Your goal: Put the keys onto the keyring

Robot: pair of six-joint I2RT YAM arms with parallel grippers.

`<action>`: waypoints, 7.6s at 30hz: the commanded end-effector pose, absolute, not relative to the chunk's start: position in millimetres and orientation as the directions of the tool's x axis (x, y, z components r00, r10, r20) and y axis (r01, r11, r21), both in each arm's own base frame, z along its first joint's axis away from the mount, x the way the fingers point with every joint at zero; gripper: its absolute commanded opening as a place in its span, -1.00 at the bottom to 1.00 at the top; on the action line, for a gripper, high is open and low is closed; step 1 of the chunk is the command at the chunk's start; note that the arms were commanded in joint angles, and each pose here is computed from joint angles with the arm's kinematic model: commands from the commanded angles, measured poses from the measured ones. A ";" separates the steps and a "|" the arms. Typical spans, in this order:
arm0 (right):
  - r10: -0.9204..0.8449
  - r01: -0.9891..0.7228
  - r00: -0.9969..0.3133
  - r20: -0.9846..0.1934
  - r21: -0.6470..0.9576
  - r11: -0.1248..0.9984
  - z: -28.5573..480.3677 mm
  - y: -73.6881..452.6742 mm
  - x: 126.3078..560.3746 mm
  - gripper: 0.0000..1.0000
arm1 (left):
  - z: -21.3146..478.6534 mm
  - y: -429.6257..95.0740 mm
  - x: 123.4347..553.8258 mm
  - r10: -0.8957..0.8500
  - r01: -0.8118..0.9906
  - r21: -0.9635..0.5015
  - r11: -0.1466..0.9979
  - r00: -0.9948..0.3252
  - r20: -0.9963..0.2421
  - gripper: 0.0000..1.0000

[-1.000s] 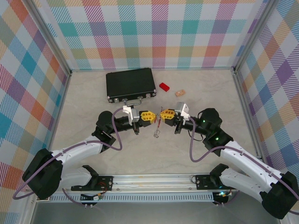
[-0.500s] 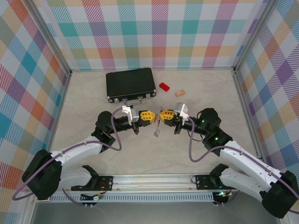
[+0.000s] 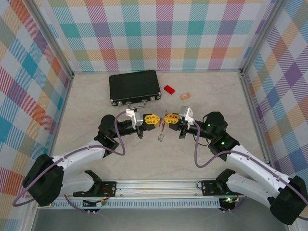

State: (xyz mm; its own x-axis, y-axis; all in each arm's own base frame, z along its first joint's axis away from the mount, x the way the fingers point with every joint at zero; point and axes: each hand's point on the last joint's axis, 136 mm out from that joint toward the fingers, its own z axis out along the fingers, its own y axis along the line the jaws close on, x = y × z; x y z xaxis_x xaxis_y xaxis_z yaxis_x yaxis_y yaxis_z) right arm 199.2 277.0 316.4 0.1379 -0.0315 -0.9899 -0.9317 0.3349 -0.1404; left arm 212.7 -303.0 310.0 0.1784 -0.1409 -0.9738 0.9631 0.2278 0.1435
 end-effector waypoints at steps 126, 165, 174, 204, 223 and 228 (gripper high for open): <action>-0.080 -0.876 0.132 -0.988 -0.154 0.457 315.0 269.4 214.1 -1.00 | 312.9 -297.3 218.2 -0.070 0.919 0.235 0.318 0.269 -0.960 -1.00; -0.455 -0.753 -0.544 -0.705 0.172 0.635 145.0 281.9 295.8 -1.00 | 306.4 -247.2 234.4 -0.010 0.758 0.261 0.597 0.332 -0.943 -1.00; -0.571 -0.746 -0.614 -0.544 0.165 0.645 111.8 252.5 264.3 -1.00 | 306.4 -248.1 235.1 -0.011 0.758 0.263 0.597 0.335 -0.942 -1.00; -0.737 -0.741 -0.671 -0.089 0.123 0.660 27.2 236.4 251.7 -1.00 | 305.6 -244.8 235.9 -0.001 0.746 0.269 0.610 0.340 -0.940 -1.00; -0.685 -0.724 -0.687 -0.243 0.143 0.675 53.9 252.7 260.2 -0.46 | 304.9 -246.9 235.7 -0.005 0.755 0.263 0.601 0.333 -0.943 -1.00; -0.580 -0.667 -0.729 -0.364 0.186 0.721 72.8 255.3 266.8 -0.27 | 305.4 -246.9 235.8 -0.008 0.755 0.260 0.602 0.332 -0.943 -1.00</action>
State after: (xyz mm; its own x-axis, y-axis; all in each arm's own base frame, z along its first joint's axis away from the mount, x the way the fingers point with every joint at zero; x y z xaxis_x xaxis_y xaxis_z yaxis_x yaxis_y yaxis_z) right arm 261.3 247.9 57.8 -0.7012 -0.6562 -0.2789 -0.7056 0.6947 0.1395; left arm 238.4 -248.8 299.6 0.3080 0.0117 -0.9513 0.7598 0.5987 0.2533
